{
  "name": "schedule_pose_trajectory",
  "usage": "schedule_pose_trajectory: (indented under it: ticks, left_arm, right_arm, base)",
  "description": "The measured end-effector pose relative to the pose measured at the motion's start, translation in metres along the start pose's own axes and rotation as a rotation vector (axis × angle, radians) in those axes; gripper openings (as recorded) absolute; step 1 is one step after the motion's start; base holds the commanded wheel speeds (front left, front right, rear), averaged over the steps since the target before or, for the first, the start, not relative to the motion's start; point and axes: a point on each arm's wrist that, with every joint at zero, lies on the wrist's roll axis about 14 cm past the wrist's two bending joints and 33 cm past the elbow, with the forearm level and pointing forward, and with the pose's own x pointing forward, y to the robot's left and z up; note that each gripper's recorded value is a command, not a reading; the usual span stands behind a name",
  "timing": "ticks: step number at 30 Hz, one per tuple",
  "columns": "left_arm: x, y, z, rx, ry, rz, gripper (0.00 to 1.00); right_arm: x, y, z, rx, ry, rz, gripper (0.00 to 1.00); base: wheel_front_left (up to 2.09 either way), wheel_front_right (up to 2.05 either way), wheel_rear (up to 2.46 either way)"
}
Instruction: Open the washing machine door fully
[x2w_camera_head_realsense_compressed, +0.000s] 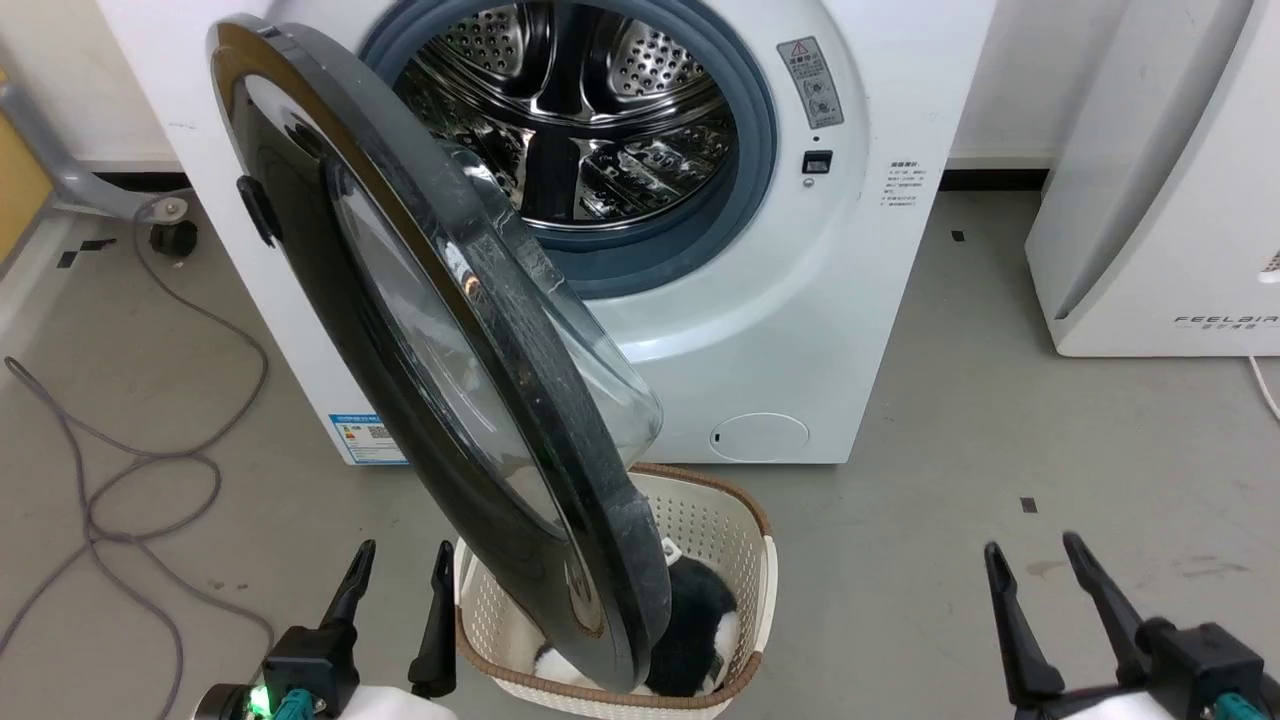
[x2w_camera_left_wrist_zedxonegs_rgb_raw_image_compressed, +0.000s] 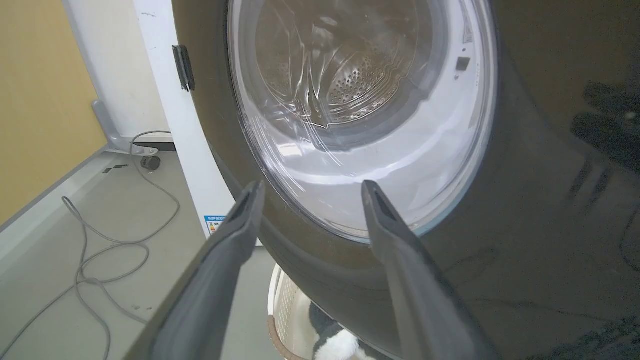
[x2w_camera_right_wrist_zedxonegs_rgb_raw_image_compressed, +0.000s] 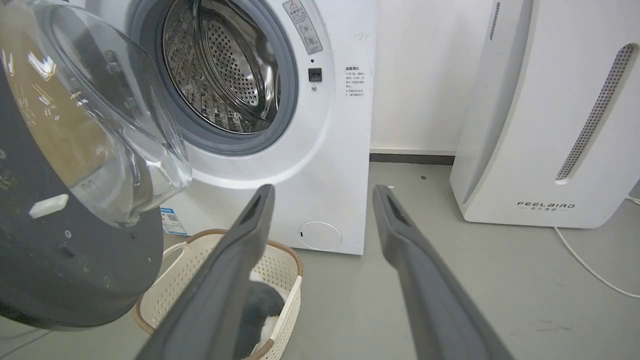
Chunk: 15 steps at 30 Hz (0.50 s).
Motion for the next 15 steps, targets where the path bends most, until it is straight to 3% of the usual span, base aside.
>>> schedule_pose_trajectory:
  ticks: [6, 7, 8, 9, 15]
  left_arm:
    - [0.0004, -0.0005, 0.0003, 0.003, -0.001, -0.004, 1.00]
    - [0.0005, -0.0009, 0.0002, 0.003, 0.000, -0.005, 0.85]
    - [0.0006, -0.0009, -0.0001, 0.004, 0.001, -0.006, 0.37]
    - [0.0007, -0.0011, -0.0005, 0.004, 0.002, -0.007, 0.00]
    - [0.0005, -0.0010, -0.0016, 0.007, 0.006, -0.009, 0.00]
  right_arm:
    - [-0.0045, -0.0034, -0.0079, 0.011, 0.022, -0.013, 1.00]
    - [-0.0049, -0.0039, -0.0087, 0.011, 0.023, -0.014, 1.00]
    - [-0.0051, -0.0039, -0.0097, 0.013, 0.026, -0.015, 1.00]
    - [-0.0054, -0.0041, -0.0105, 0.014, 0.029, -0.016, 1.00]
    - [-0.0056, -0.0036, -0.0119, 0.022, 0.031, -0.015, 1.00]
  base:
    - [0.00, 0.00, 0.00]
    - [0.00, 0.00, 0.00]
    - [0.00, 0.00, 0.00]
    - [0.00, 0.00, 0.00]
    - [0.00, 0.00, 0.00]
